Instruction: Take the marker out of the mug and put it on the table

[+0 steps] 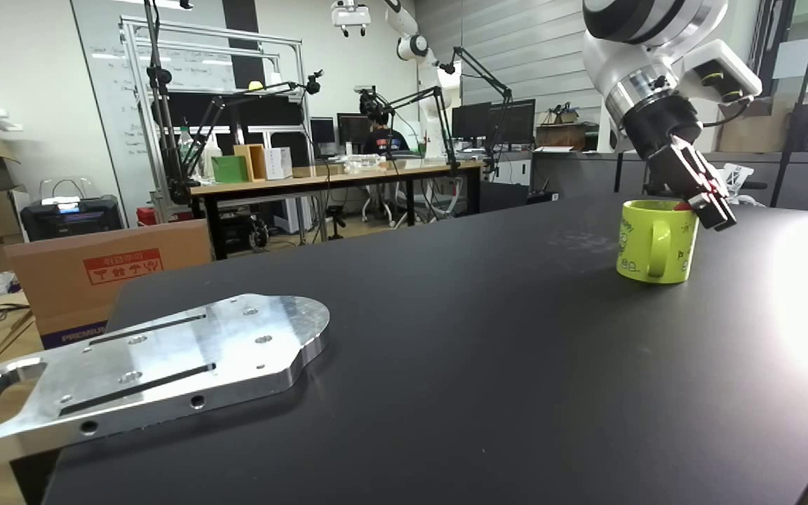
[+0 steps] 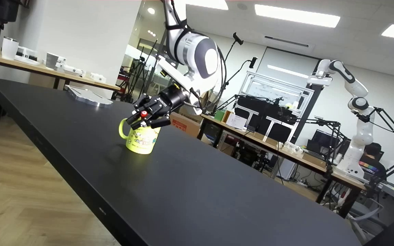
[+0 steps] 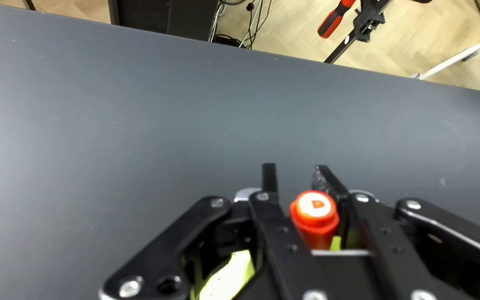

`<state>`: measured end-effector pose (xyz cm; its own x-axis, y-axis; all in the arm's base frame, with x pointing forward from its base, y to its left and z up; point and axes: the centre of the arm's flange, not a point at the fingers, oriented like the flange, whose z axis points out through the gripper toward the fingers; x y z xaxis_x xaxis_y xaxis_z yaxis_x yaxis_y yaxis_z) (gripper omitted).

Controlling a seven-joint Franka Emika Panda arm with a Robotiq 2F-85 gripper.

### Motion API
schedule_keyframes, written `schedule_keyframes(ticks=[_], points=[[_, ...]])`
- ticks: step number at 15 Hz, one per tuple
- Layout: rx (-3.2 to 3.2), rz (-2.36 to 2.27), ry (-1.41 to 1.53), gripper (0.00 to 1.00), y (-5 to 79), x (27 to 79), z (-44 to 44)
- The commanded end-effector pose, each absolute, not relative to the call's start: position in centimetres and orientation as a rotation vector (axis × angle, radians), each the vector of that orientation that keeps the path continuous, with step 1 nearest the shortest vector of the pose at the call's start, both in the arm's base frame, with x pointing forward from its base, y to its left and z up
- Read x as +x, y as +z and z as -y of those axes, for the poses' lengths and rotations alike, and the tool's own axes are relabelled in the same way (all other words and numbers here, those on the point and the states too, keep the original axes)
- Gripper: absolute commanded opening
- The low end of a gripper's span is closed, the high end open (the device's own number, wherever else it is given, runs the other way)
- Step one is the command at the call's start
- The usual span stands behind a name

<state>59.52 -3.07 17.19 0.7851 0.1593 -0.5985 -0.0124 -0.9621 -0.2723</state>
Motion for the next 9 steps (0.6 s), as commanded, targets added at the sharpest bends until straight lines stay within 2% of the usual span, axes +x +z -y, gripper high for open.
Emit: schedule_keyframes(ticks=[1, 9], points=[[-2.703, 0.06, 0.953, 0.01, 17.7, 61.4, 3.0], [-2.692, 0.083, 0.932, 0.02, 21.2, 62.5, 2.9]])
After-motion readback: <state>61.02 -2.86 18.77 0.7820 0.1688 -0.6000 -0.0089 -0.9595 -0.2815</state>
